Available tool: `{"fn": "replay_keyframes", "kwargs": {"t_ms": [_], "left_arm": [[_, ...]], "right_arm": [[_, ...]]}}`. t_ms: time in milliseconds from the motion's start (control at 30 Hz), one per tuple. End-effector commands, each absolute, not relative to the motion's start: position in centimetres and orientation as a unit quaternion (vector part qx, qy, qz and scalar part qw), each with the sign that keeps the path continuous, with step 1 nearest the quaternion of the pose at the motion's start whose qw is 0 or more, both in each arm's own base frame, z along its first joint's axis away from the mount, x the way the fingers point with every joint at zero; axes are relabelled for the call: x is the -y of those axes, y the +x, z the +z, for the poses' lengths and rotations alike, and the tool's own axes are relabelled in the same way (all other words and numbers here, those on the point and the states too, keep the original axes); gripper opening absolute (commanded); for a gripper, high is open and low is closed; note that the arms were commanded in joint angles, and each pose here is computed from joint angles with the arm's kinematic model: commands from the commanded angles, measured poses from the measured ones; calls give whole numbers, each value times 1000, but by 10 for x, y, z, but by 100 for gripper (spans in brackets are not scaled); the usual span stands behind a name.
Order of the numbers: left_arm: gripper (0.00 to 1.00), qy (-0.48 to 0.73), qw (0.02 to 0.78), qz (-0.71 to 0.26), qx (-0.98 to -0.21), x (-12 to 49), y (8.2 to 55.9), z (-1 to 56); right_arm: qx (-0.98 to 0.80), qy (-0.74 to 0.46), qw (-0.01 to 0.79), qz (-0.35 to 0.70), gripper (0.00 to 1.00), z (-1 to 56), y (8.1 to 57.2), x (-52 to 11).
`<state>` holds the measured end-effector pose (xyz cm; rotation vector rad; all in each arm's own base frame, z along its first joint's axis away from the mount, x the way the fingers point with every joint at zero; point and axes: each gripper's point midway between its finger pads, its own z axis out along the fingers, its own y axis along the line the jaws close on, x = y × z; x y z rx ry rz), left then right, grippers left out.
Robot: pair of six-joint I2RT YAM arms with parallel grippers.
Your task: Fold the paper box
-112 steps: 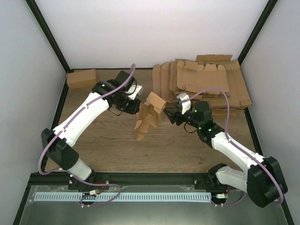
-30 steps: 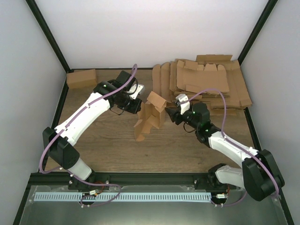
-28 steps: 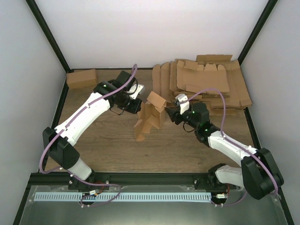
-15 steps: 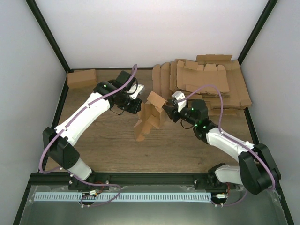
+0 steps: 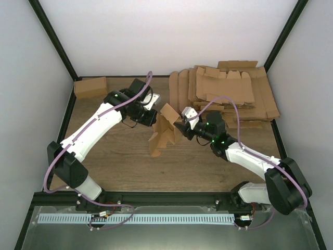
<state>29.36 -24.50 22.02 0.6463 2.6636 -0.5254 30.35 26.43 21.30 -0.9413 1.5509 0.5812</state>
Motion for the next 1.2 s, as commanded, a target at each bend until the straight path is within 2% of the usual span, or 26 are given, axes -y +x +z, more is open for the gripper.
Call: {"fn": "replay_keyframes", "kwargs": {"t_ms": [0,367,467,567,767,933,1167], "left_arm": [[4,234,145,-162,-948,235,283,205],[4,231,152,-155,-948,232,285,207],[4,231,152,-155,-948,232,285,206],[4,232,152,-157,-948,233,285,206],[4,235,150,-161,-947,234,284,205],[4,235,150,-162,-947,234,283,206],[4,233,149,-162,-947,233,282,205]], "right_arm": [[-658,-432,574,227,44,208,301,-273],[-674,-462,545,186,49,189,298,-286],[-676,-459,548,179,57,190,298,-285],[-670,-452,562,177,59,201,298,-283],[-654,-419,610,156,59,235,308,-276],[-649,-426,611,155,53,241,313,-282],[-620,-447,611,204,52,256,296,-293]]}}
